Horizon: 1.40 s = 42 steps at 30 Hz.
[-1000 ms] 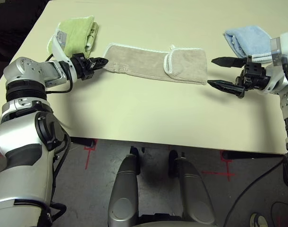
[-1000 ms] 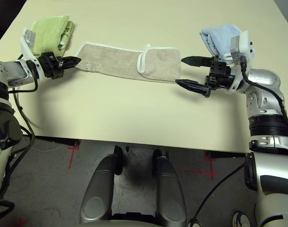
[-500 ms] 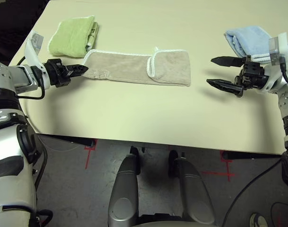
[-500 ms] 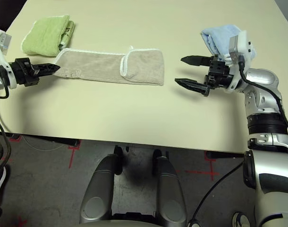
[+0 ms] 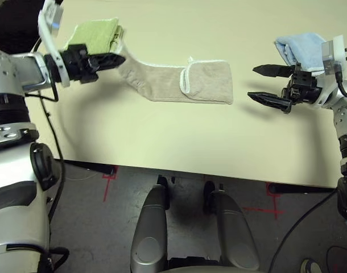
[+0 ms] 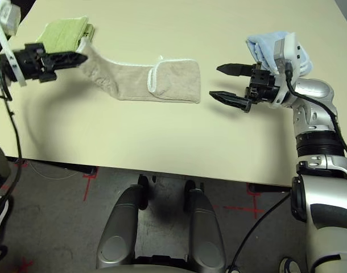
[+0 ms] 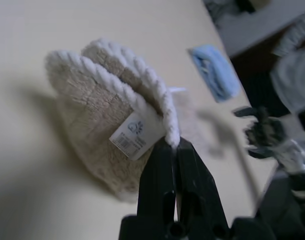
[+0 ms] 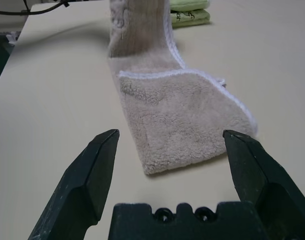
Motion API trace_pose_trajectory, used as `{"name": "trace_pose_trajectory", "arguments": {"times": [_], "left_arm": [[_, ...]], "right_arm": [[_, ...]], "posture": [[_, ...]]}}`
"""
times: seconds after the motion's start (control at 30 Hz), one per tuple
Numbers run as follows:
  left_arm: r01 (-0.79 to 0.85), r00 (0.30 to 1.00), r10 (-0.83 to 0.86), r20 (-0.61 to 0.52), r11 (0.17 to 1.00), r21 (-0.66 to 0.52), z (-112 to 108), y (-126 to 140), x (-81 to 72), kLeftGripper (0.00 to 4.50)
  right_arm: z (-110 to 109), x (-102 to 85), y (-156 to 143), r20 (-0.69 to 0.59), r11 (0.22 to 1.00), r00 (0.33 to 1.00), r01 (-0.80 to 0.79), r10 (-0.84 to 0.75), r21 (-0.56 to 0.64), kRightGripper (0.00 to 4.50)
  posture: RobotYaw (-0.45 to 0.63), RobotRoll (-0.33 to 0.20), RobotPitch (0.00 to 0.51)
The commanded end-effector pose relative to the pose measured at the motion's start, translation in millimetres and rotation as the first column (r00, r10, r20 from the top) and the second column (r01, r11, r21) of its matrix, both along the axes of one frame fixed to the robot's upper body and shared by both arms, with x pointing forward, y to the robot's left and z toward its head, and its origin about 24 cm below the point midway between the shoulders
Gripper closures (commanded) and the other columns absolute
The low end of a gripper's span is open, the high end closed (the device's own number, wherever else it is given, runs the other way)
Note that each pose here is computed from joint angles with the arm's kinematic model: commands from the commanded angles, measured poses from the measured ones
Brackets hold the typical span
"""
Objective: Fold the towel and set it aside.
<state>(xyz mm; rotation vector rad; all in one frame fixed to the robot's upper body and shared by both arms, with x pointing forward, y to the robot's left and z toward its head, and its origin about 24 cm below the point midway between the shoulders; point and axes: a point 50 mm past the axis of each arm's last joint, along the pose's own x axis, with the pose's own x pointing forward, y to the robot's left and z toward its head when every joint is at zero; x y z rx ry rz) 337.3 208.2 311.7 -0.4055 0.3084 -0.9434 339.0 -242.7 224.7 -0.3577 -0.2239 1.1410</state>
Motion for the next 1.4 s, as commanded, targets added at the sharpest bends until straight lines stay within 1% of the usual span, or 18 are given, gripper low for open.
{"name": "trace_pose_trajectory", "arguments": {"times": [0.03, 0.2, 0.3, 0.5, 0.6, 0.7, 0.8, 0.97, 1.2, 1.4], "left_arm": [[0.139, 0.989, -0.139, 0.045, 0.99, -0.01, 17, -28, -7.6, 4.48], [0.254, 0.965, -0.254, 0.065, 0.967, 0.005, 22, -63, -8.9, 4.48], [0.243, 0.966, -0.245, 0.088, 0.97, 0.029, 19, -80, -1.7, 4.48], [0.242, 0.963, -0.249, 0.103, 0.967, 0.076, 13, -106, 6.2, 4.48], [0.225, 0.966, -0.234, 0.113, 0.97, 0.089, 10, -114, 12.8, 4.48], [0.231, 0.965, -0.241, 0.108, 0.968, 0.098, 6, -119, 15.6, 4.48], [0.276, 0.954, -0.286, 0.091, 0.955, 0.11, -1, -129, 14.0, 4.48], [0.29, 0.951, -0.3, 0.067, 0.948, 0.135, -16, -141, 16.7, 4.48], [0.336, 0.937, -0.345, 0.052, 0.933, 0.13, -16, -153, 13.8, 4.48], [0.351, 0.934, -0.357, 0.013, 0.924, 0.149, -27, -162, 16.0, 4.48]], "right_arm": [[-5, -1.1, -9, -0.028, 0.999, 0.999, 0.031, -0.031, -0.008, 0.0], [-8, -1.8, -20, -0.057, 0.998, 0.997, 0.055, -0.055, -0.001, 0.0], [-11, -1.3, -23, -0.06, 0.997, 0.995, 0.078, -0.078, 0.0, 0.0], [-8, -2.0, -24, -0.048, 0.996, 0.995, 0.088, -0.087, 0.011, 0.0], [-6, -2.2, -25, -0.039, 0.995, 0.995, 0.094, -0.094, 0.012, 0.0], [-5, -2.3, -26, -0.033, 0.995, 0.994, 0.102, -0.101, 0.009, 0.0], [-5, -2.2, -28, -0.027, 0.994, 0.993, 0.114, -0.113, 0.007, 0.0], [-5, -1.7, -28, -0.024, 0.993, 0.993, 0.115, -0.114, 0.005, 0.0], [-6, -1.5, -28, -0.025, 0.994, 0.993, 0.112, -0.112, 0.001, 0.0], [-7, -0.7, -27, -0.023, 0.994, 0.994, 0.111, -0.111, 0.002, 0.0]], "posture": [[0.09, 0.0, 0.304], [0.09, 0.0, 0.303], [0.09, 0.0, 0.3], [0.08, 0.0, 0.296], [0.07, 0.0, 0.294], [0.07, 0.0, 0.293], [0.07, 0.0, 0.292], [0.07, 0.0, 0.29], [0.07, 0.0, 0.29], [0.07, 0.0, 0.291]]}}
